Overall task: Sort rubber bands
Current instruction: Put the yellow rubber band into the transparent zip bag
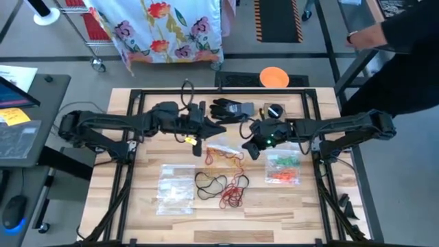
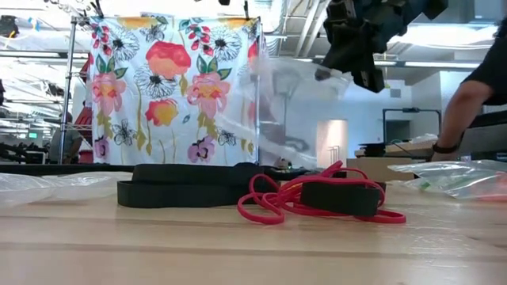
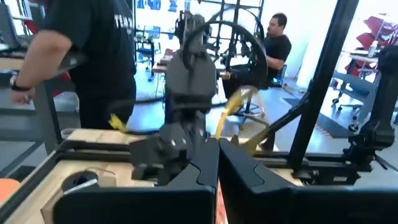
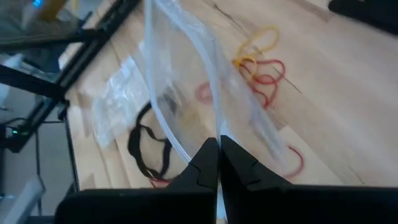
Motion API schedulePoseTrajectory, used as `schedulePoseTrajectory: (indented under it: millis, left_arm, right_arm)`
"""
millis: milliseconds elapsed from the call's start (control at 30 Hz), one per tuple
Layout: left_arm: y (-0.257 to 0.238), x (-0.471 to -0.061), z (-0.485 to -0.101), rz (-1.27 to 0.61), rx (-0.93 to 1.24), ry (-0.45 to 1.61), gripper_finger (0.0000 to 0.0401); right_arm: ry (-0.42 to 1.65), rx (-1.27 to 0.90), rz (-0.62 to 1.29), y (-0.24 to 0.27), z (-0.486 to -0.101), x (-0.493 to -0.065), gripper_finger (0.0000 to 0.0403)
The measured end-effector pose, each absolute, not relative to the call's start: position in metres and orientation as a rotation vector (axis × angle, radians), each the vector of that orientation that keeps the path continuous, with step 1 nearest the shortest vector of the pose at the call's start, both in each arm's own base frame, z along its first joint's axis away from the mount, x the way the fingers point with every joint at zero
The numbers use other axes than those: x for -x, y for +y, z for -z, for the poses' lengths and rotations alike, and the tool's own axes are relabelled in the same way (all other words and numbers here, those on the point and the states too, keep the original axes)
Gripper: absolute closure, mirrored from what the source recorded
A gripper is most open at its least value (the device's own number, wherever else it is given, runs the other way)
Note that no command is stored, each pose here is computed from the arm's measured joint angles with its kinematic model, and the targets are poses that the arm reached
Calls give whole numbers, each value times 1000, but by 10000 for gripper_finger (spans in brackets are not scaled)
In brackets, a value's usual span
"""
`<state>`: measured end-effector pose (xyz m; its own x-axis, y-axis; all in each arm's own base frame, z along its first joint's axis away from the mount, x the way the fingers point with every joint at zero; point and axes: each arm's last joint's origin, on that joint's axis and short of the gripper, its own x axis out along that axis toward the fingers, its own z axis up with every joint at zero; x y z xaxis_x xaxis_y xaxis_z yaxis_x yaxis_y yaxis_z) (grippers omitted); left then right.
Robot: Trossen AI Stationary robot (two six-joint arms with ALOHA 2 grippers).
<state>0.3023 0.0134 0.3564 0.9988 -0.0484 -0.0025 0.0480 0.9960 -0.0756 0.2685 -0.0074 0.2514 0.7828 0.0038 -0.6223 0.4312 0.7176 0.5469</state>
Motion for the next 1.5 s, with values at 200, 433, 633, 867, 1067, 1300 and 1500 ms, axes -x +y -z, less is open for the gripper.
schedulePoseTrajectory:
  millis: [200,433,633,867,1067,1300,1500]
  left_arm:
    - [17,-325,-335,41,82,29,401]
    - [26,-340,-311,10,72,118,401]
    - [29,-340,-307,0,80,150,401]
    - [29,-338,-309,-16,89,149,401]
    - [32,-332,-307,-127,76,216,401]
    - [32,-331,-305,-140,75,240,401]
    - [33,-329,-309,-169,62,220,401]
  right_arm:
    - [633,-758,254,-15,-249,-272,397]
    - [642,-744,253,-15,-248,-272,397]
    - [658,-742,255,-14,-247,-271,397]
    - [656,-743,255,-14,-247,-271,397]
    - [656,-742,254,-14,-247,-271,397]
    - [655,-741,255,-15,-248,-271,397]
    - [655,-739,254,-15,-247,-271,397]
